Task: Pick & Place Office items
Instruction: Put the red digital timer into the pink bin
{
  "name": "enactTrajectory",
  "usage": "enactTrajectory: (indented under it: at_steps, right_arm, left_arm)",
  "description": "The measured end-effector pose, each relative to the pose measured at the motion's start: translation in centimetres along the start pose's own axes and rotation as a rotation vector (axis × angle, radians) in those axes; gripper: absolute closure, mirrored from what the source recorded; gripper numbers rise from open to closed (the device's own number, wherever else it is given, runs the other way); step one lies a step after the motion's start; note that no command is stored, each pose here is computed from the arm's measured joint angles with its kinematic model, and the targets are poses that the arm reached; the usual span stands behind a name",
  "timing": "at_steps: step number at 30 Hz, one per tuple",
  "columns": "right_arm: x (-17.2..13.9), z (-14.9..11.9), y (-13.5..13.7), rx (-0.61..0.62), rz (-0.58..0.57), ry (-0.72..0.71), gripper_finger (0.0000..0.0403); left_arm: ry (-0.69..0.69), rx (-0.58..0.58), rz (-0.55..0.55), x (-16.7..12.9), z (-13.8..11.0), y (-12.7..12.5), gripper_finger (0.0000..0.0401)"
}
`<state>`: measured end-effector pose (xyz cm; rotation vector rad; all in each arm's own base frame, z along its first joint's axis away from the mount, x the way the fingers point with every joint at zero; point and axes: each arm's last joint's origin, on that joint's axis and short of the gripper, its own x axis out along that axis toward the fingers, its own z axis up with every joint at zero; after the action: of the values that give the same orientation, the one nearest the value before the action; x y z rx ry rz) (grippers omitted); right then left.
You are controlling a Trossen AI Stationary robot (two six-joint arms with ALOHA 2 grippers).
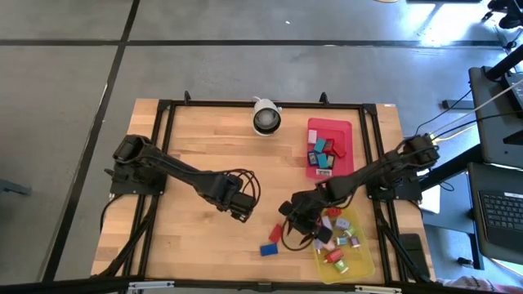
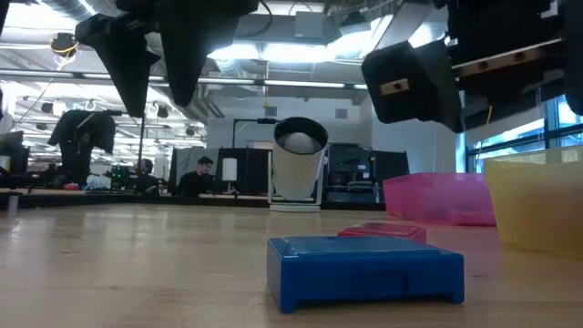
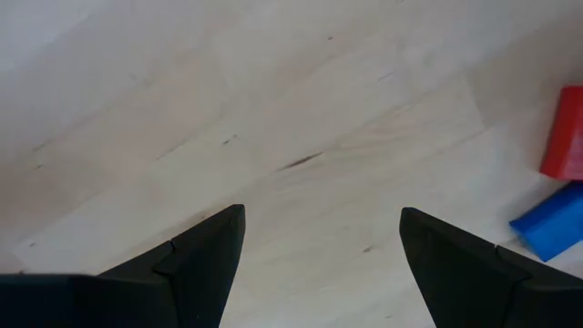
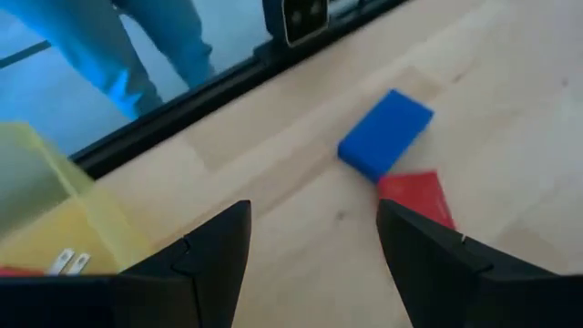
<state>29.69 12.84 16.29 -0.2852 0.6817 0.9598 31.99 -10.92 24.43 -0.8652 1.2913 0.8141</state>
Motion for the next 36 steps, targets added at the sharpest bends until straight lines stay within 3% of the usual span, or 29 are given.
enactTrajectory:
  at_steps: [7,11,17,22,28,36]
  right_arm:
    - [1.8,0.4,-0.8,0.002,-0.038,-0.090,0.0163]
    - [3.0,0.8,-1.7,0.073,-0.035,-0.078,0.0163]
    - [4.7,1.5,-3.1,0.064,-0.038,-0.072,0.0163]
    - [5.3,0.6,-4.1,0.114,-0.066,0.029,0.0163]
    - [5.8,-0.4,-4.6,0.039,-0.187,0.129,0.0163]
    - [6.0,-1.4,-4.3,0.089,-0.114,0.199,0.0164]
  left_arm:
    - [-0.032,0.013,0.010,0.0,-0.4,0.0,0.0111]
    - [-0.032,0.024,0.012,0.0,-0.8,0.0,0.0111]
    - [-0.034,0.026,0.028,0.0,-1.1,0.1,0.0111]
    - [-0.035,0.034,0.027,-0.1,-1.7,0.0,0.0111]
    - [-0.071,0.044,0.033,-0.1,-2.4,0.0,0.0111]
    - [-0.087,0.047,0.036,-0.1,-2.9,0.0,0.0111]
